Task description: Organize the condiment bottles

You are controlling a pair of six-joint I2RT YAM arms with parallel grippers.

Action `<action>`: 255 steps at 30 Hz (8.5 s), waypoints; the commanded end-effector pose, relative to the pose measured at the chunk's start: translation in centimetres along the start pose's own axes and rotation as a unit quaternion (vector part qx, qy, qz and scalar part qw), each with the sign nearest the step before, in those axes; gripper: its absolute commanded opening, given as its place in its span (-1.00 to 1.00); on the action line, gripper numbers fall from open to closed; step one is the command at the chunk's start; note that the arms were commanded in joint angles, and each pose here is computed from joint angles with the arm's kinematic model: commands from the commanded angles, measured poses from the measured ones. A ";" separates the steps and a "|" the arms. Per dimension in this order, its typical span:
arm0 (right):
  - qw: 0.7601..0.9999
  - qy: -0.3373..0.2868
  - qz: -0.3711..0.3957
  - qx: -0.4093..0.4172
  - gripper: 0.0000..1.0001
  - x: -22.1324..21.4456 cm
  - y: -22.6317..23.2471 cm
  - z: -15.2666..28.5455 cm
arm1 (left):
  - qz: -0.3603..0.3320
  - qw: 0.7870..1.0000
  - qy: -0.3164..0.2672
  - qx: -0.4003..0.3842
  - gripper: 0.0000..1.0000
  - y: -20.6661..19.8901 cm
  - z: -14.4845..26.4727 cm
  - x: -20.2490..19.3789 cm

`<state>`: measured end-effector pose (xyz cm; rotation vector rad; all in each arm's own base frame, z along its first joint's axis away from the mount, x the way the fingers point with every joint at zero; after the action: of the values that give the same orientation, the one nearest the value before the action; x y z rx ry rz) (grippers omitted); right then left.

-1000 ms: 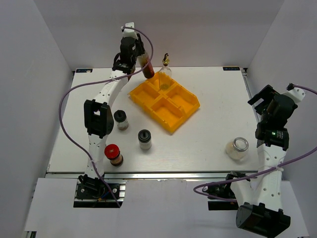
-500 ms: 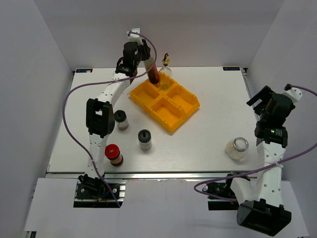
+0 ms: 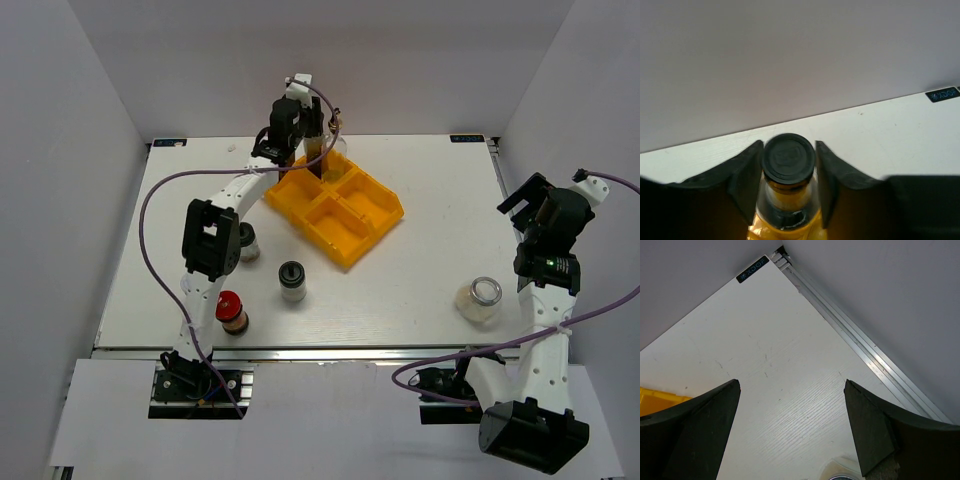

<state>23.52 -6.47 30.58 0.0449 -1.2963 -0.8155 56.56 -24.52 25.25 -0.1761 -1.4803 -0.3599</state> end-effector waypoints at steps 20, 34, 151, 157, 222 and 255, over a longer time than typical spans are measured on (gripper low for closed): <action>0.997 0.047 0.018 0.063 0.79 -0.1 1.3 1.4 | 0.012 0.993 -0.097 0.072 0.96 2.8 9.5 13.1; 0.936 0.206 0.163 0.233 0.79 -7.7 7.2 4.3 | 0.094 0.970 0.058 0.216 0.96 5.6 25.3 8.7; 0.835 0.163 0.284 0.443 0.79 -27.8 35.2 2.2 | 0.184 0.926 0.224 0.240 0.96 3.8 33.9 -4.3; 0.872 0.143 0.226 0.409 0.79 -23.3 30.3 4.7 | 0.173 0.933 0.235 0.213 0.96 3.4 33.8 -4.5; 0.966 0.056 0.129 0.215 0.79 -18.9 9.4 6.3 | 0.154 0.956 0.234 0.092 -0.82 5.8 9.3 -0.3; 0.970 0.083 0.138 0.183 0.79 -19.0 8.7 5.0 | 0.097 0.947 0.293 0.095 0.96 3.8 9.7 -3.6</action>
<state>22.64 12.35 18.20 0.1685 -1.2013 -0.2794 48.66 -17.64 19.21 -0.0732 -0.8122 -0.1113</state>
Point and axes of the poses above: each gripper's point midway between its finger pads, its own z axis back along the fingers, its own y axis along the line the jaws close on, x = y × z, the point moved 8 cm from there along z, back along the fingers, and after that the axes turned 12 degrees about -z, right-handed, at the moved point
